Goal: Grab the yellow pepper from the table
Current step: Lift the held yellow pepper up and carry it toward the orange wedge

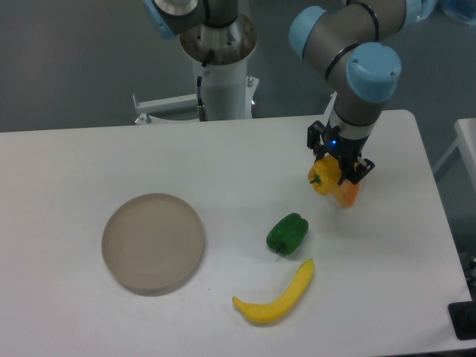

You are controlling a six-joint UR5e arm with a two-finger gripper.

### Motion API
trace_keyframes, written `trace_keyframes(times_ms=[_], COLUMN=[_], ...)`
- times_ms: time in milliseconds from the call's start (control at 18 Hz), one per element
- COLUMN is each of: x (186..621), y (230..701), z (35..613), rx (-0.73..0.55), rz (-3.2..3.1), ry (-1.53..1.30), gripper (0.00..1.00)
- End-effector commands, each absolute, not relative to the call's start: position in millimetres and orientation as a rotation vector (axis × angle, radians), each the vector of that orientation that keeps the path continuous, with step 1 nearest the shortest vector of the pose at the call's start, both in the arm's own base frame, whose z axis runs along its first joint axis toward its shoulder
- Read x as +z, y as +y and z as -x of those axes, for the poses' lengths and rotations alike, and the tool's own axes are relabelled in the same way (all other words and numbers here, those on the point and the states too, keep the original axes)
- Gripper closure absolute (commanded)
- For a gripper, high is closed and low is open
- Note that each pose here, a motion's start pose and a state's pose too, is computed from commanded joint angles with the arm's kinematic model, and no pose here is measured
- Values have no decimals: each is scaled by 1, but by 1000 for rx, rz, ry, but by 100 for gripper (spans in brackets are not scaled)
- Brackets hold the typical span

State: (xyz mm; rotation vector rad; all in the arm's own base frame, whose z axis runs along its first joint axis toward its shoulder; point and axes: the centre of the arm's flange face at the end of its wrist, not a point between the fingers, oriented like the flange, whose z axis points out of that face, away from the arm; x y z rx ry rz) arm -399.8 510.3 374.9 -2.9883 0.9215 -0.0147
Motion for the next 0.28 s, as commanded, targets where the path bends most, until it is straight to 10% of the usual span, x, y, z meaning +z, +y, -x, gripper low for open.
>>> trace_keyframes(times_ms=[278], x=[375], y=[511], z=[400], rx=[-5], rz=[2986], ry=[926], gripper=[96])
